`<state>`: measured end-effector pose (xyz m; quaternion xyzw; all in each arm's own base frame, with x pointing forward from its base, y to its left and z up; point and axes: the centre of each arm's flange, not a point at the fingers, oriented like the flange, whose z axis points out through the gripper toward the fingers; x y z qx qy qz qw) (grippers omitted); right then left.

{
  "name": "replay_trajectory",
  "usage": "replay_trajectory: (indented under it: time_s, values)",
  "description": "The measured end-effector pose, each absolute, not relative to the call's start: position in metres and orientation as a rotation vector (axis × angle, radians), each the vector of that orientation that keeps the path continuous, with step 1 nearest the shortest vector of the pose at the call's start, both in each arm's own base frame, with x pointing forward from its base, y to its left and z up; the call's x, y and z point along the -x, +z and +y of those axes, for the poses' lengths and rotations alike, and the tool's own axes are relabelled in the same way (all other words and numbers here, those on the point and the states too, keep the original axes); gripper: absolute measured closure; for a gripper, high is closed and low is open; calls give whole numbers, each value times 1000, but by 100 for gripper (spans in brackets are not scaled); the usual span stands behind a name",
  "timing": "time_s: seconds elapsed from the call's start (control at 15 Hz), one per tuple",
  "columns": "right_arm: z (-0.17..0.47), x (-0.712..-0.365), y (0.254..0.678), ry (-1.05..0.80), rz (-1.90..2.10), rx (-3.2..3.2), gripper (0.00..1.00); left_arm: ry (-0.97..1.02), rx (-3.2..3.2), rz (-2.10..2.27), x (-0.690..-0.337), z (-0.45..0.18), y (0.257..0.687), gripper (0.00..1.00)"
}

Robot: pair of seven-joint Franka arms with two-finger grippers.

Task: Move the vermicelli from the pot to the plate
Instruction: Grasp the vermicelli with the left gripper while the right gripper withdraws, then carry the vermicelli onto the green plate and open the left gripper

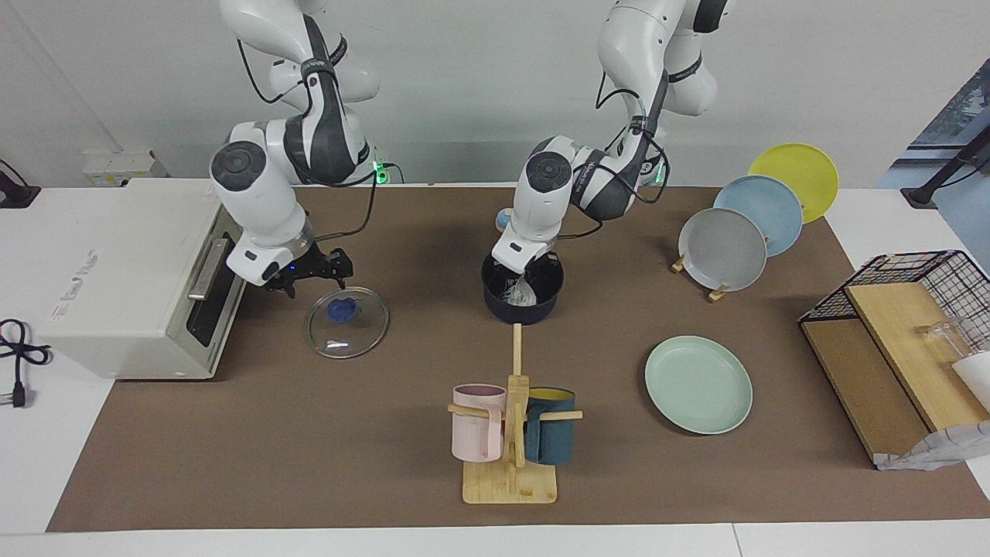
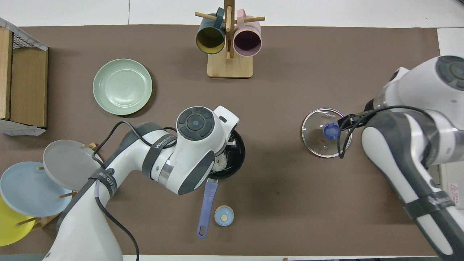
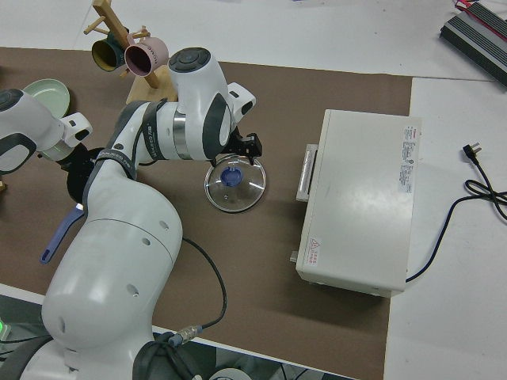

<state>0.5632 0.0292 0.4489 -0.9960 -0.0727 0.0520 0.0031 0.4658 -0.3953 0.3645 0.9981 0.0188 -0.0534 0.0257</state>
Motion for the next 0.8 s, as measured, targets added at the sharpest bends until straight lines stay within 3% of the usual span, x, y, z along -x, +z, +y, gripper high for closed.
replay_trajectory:
  time_s: [0.4, 0.6, 0.8]
  values:
    - [1, -553, 593, 143, -179, 3165, 0, -183, -3073, 98, -499, -331, 516, 82]
    - [-10, -557, 600, 140, -148, 3165, 0, -139, -3029, 173, -547, -253, 557, 82]
    - [-12, -561, 592, 162, -141, 3164, 0, -91, -3003, 132, -600, -152, 547, 82]
